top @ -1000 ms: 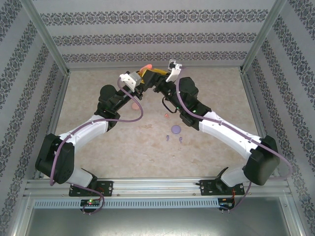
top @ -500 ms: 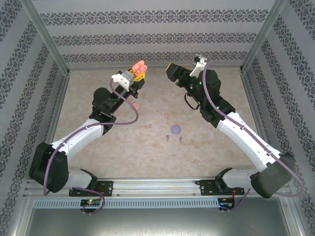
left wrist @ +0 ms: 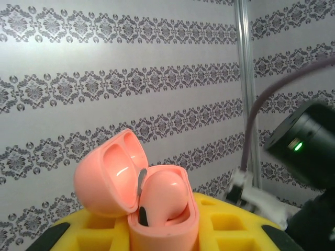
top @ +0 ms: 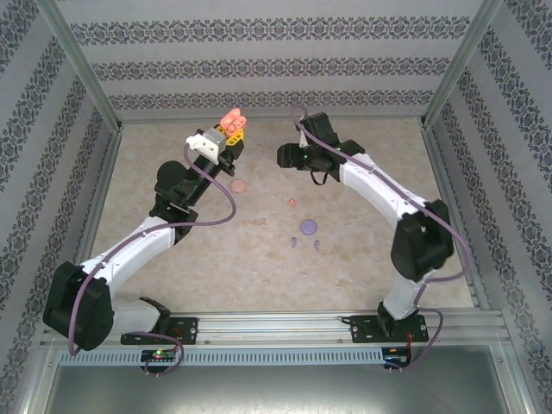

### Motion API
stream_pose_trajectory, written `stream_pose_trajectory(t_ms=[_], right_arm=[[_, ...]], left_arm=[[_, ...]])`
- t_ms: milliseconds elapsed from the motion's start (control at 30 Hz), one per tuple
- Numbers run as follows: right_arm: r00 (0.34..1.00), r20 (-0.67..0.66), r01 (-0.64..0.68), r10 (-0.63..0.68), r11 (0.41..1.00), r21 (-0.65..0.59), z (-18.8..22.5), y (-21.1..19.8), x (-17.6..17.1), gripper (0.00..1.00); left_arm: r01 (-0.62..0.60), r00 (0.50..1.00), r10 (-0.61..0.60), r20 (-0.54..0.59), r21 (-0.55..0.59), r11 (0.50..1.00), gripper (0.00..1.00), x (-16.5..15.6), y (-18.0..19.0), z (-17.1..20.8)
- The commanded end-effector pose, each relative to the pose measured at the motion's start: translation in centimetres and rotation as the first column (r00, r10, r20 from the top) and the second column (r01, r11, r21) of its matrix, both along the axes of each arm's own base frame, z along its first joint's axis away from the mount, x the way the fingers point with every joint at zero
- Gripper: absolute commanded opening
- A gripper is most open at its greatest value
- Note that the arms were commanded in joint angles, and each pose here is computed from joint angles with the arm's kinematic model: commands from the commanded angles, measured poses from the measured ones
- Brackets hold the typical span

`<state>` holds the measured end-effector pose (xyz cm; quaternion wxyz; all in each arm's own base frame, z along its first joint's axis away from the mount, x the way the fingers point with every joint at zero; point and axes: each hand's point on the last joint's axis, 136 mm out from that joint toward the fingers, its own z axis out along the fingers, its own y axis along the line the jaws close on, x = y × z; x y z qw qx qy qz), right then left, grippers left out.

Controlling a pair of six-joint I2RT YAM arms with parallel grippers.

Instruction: Insert the wireless bluetooth earbuds into the charging case

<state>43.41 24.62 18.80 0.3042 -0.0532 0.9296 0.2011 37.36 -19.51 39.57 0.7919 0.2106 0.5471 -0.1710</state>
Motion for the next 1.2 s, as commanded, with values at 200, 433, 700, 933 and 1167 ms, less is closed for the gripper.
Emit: stream_pose_trajectory(t_ms=[200, 433, 700, 933, 1167], right_arm=[[0.955, -0.191, -0.279, 0.228, 0.910, -0.308, -7.7, -1.1, -1.7, 0.62], [0.900, -0.307, -0.415, 0.310, 0.824, -0.387, -11.8, -0.5, -2.9, 0.59], [0.875, -0.359, -0.452, 0.325, 0.815, -0.363, -13.9, 0.3, -3.1, 0.56], [0.871, -0.377, -0.453, 0.316, 0.812, -0.367, -15.0, 0.2, -3.0, 0.53], [0.868, -0.394, -0.452, 0.302, 0.809, -0.376, -15.9, -0.2, -3.0, 0.52]], left_arm=[[-0.007, 1.000, 0.007, 0.019, -0.028, 1.000, 0.00, -0.8, 1.2, 1.1], [-0.011, 1.000, 0.012, 0.014, -0.031, 0.999, 0.00, -0.9, 1.5, 0.8], [-0.012, 1.000, 0.012, 0.010, -0.034, 0.999, 0.00, -0.9, 1.6, 0.6], [-0.011, 1.000, 0.012, 0.014, -0.033, 0.999, 0.00, -1.0, 1.6, 0.8], [-0.012, 1.000, 0.012, 0.008, -0.031, 0.999, 0.00, -0.8, 1.6, 0.5]])
